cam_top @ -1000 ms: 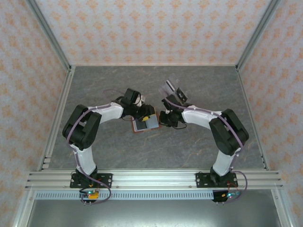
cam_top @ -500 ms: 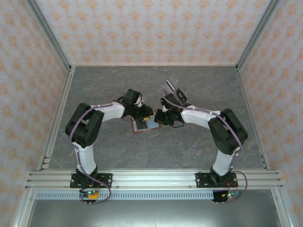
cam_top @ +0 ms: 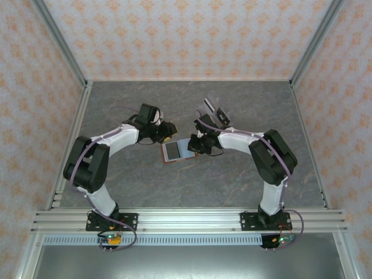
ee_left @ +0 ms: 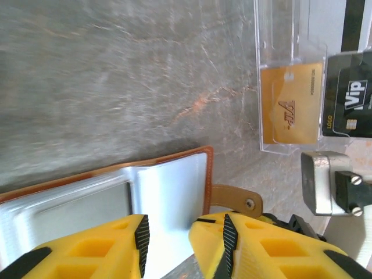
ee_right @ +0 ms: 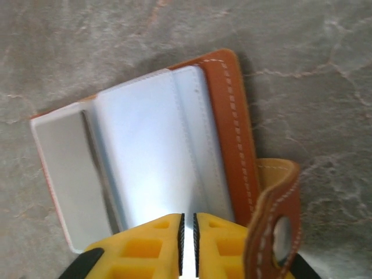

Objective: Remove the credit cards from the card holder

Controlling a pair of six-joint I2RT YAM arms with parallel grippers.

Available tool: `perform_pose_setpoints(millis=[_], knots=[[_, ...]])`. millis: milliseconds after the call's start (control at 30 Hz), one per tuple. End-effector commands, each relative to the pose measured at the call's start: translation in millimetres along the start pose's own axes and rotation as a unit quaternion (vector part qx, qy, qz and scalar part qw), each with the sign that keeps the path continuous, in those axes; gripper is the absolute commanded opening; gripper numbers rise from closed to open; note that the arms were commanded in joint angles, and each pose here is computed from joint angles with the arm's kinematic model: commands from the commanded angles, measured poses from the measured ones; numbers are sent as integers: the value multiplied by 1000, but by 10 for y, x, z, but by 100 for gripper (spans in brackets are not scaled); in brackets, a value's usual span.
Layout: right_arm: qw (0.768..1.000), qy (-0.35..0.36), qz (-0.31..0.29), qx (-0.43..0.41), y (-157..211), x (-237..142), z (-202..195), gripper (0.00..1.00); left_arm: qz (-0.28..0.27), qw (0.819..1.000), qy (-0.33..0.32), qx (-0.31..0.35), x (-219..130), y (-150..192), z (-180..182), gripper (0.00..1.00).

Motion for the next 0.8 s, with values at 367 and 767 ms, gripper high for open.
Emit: perform_pose_setpoints(millis=[367,767], knots=[[997,-67,39,-21,-265,185,333,25,0,995,-94,-33,-59,243,521,27],[996,-43,64,-36,-259,336,299,25,23,996,-72,-37,78,256,544,20]])
Point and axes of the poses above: each hand's point on the last joint's axis, 136 mm out from that joint toward the fingers, its own x axis out along the fingers, its own z axis along the line the jaws close on, y = z × x, the point moved 9 cm from there along -x, back along the fingers, and after that the axes turned 7 degrees about -x, right-handed, at the moved point
